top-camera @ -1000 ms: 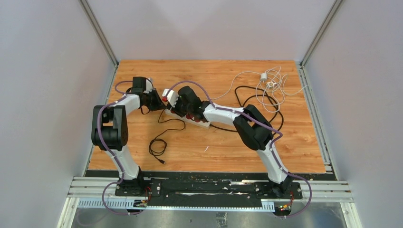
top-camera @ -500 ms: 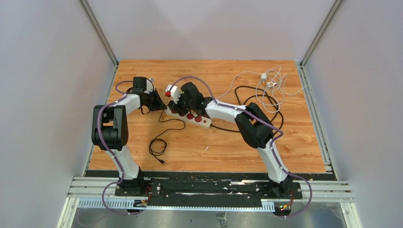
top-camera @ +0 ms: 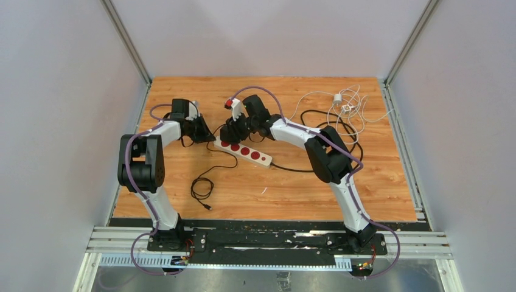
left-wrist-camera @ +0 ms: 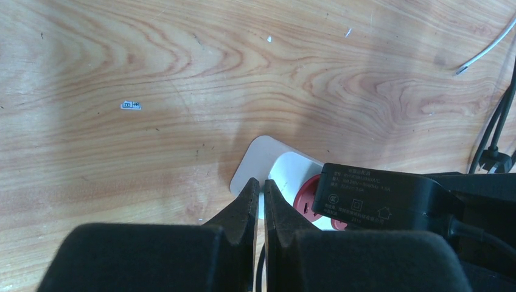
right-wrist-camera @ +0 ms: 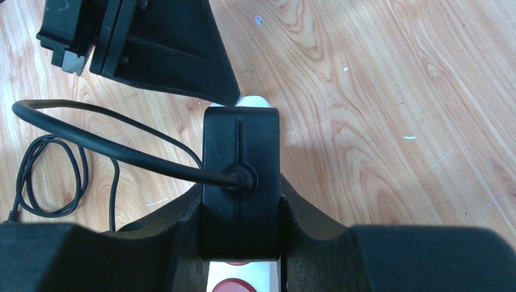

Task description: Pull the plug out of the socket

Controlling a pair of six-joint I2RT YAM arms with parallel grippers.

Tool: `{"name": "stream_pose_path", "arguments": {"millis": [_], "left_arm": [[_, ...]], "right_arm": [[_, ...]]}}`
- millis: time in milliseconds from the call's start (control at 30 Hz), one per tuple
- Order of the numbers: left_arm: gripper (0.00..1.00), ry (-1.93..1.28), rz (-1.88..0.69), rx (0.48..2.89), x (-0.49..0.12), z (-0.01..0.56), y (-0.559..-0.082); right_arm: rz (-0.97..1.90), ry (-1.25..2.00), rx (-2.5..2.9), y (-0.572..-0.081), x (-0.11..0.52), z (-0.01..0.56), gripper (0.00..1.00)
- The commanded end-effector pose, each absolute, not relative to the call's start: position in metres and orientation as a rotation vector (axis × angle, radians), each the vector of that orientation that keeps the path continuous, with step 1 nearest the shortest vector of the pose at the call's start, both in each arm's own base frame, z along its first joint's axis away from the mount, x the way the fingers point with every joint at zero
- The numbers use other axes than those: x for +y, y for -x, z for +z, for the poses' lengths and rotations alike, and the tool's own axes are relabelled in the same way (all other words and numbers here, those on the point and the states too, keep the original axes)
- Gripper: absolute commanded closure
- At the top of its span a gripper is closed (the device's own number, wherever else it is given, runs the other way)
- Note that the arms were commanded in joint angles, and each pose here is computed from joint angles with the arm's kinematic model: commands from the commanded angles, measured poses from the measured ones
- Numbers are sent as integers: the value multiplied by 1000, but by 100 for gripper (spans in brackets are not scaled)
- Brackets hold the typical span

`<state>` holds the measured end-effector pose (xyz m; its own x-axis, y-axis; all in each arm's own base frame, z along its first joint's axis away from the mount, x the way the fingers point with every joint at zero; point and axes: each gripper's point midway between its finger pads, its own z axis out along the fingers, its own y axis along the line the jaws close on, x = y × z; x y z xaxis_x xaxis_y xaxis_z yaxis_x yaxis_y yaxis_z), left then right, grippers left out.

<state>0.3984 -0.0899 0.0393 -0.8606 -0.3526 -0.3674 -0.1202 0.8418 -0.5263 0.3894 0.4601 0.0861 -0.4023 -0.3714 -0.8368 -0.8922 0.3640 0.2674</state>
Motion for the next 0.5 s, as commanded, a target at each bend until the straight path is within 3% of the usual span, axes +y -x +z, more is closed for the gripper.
{"name": "stream_pose_path", "arguments": {"millis": [0,467], "left_arm": [[93,430,-615,2935,-93,-23,-310],[92,428,-615,2935,-93,-23,-311]], "right_arm": [[1052,1091,1904,-383,466,117,100],[703,1500,1479,-368,454,123,100]]}}
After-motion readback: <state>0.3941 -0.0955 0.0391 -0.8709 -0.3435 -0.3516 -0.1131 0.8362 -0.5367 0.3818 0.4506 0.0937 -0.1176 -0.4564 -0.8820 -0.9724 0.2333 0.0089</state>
